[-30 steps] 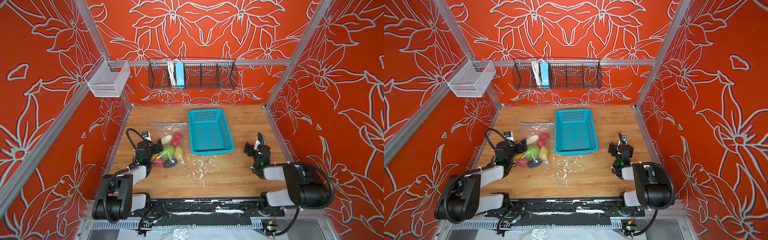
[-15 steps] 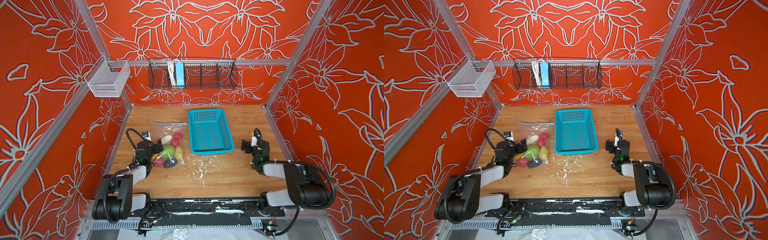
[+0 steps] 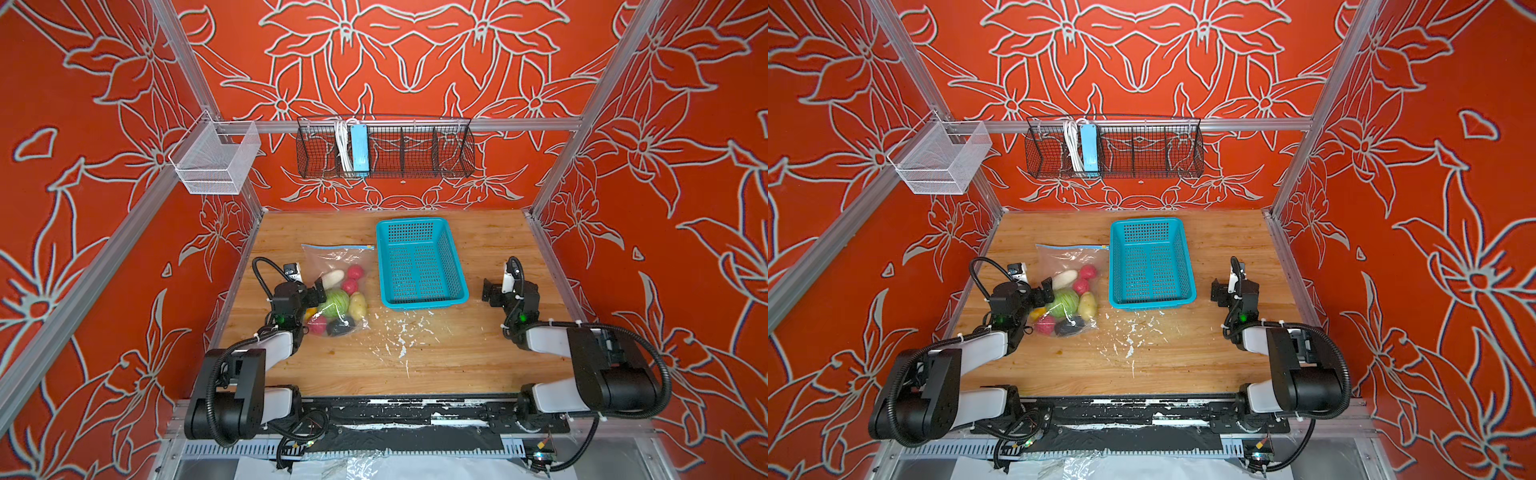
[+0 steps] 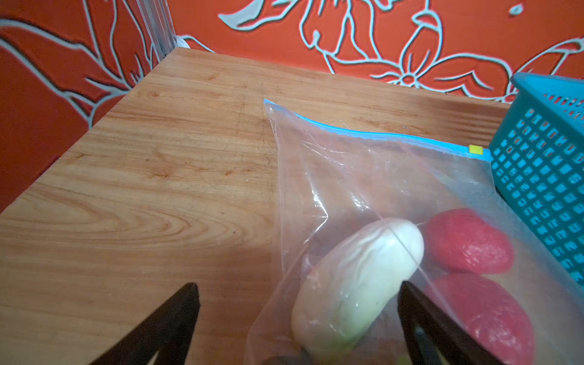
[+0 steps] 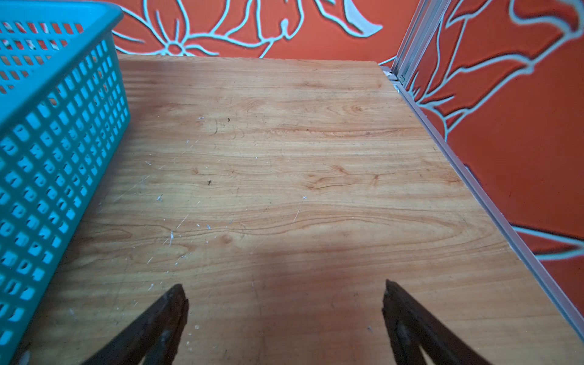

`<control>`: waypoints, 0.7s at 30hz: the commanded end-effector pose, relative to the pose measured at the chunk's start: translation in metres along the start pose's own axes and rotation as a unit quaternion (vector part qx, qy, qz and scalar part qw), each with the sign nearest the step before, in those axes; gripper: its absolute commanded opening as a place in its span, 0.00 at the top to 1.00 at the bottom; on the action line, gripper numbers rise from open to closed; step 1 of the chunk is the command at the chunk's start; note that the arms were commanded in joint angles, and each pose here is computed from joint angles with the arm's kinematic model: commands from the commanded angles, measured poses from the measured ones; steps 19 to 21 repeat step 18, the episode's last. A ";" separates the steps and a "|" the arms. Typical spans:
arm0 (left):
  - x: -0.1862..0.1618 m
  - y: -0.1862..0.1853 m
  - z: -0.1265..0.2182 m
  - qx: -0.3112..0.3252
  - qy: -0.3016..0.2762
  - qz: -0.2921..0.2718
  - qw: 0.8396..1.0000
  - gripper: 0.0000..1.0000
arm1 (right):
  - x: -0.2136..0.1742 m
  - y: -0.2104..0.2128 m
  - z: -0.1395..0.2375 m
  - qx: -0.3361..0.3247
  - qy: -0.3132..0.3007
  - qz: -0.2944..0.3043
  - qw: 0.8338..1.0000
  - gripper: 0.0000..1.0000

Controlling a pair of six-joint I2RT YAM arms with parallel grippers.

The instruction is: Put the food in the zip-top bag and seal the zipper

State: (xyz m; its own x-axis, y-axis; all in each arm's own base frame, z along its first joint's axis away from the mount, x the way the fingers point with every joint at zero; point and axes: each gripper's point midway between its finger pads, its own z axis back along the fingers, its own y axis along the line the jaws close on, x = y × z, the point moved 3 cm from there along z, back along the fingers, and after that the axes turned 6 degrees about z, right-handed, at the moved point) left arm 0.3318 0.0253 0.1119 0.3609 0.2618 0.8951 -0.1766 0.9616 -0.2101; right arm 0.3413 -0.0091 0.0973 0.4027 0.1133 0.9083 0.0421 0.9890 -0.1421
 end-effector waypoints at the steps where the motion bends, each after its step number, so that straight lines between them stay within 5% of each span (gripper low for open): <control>1: -0.010 0.001 0.000 0.000 0.020 -0.009 1.000 0.03 | 0.010 0.003 -0.001 0.009 -0.010 0.006 1.000 0.02; 21: -0.010 0.001 0.000 0.000 0.021 -0.009 1.000 0.03 | 0.009 0.003 -0.001 0.009 -0.010 0.006 1.000 0.02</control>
